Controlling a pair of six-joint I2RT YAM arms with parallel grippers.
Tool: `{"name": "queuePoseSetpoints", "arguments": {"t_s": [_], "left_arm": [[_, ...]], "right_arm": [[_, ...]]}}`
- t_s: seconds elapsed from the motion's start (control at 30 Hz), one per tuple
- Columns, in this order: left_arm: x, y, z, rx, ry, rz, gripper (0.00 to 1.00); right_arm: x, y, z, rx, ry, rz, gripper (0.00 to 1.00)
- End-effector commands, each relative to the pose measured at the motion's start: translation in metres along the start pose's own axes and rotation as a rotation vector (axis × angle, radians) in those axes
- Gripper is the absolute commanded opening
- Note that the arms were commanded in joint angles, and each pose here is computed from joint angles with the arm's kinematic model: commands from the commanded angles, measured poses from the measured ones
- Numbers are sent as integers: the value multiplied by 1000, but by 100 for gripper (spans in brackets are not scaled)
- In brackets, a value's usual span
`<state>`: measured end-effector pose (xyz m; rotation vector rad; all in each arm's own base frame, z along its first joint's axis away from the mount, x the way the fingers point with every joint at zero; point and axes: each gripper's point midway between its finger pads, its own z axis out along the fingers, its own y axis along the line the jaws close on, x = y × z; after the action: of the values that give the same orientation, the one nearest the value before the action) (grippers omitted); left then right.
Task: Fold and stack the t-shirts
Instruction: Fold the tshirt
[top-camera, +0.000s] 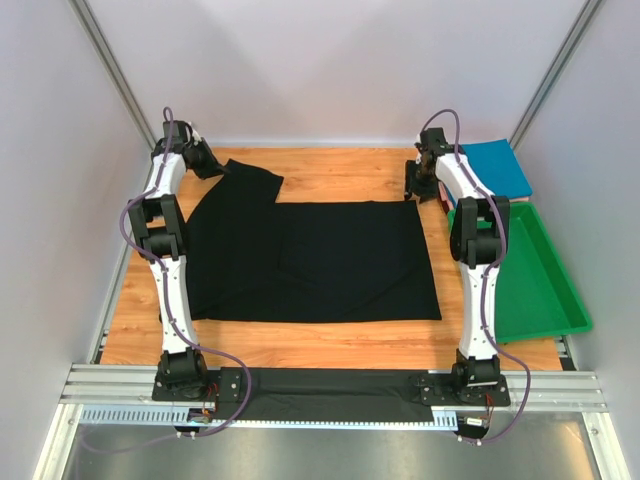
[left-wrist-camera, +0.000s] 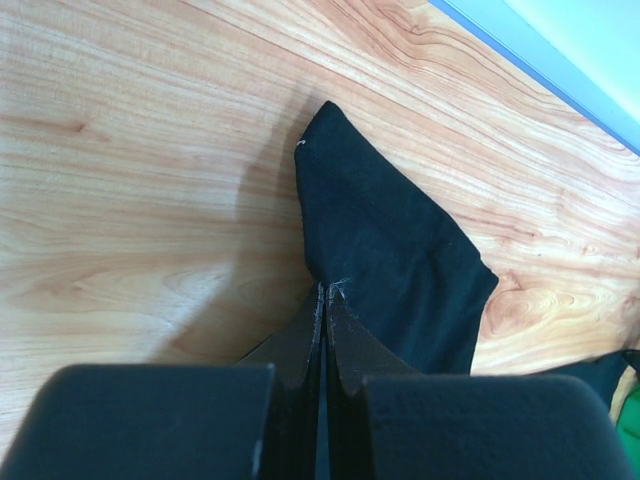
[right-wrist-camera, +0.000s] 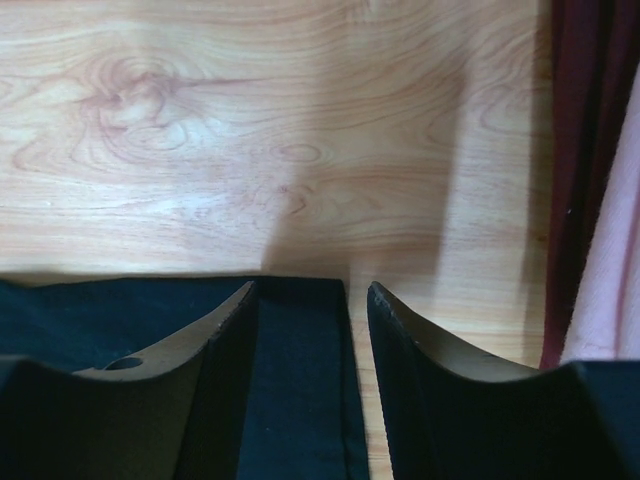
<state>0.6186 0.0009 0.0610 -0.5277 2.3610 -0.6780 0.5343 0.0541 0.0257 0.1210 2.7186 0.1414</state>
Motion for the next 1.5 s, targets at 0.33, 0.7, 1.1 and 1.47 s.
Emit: {"name": "queuePoseSetpoints", "arguments": {"t_s": [0.33, 0.7, 1.1, 1.47], "left_arm": [[-21, -33, -27, 54, -56, 17, 0], [-20, -39, -56, 13, -76, 43, 0], [-11, -34, -90, -68, -99, 116, 0], [4, -34, -131, -124, -113, 169, 0]], "right_arm": [[-19, -3, -2, -18, -71, -67, 3], [-49, -3, -37, 2, -206, -68, 0], [-50, -3, -60, -8, -315, -94, 0], [-32, -11, -87, 20, -384, -158, 0]]}}
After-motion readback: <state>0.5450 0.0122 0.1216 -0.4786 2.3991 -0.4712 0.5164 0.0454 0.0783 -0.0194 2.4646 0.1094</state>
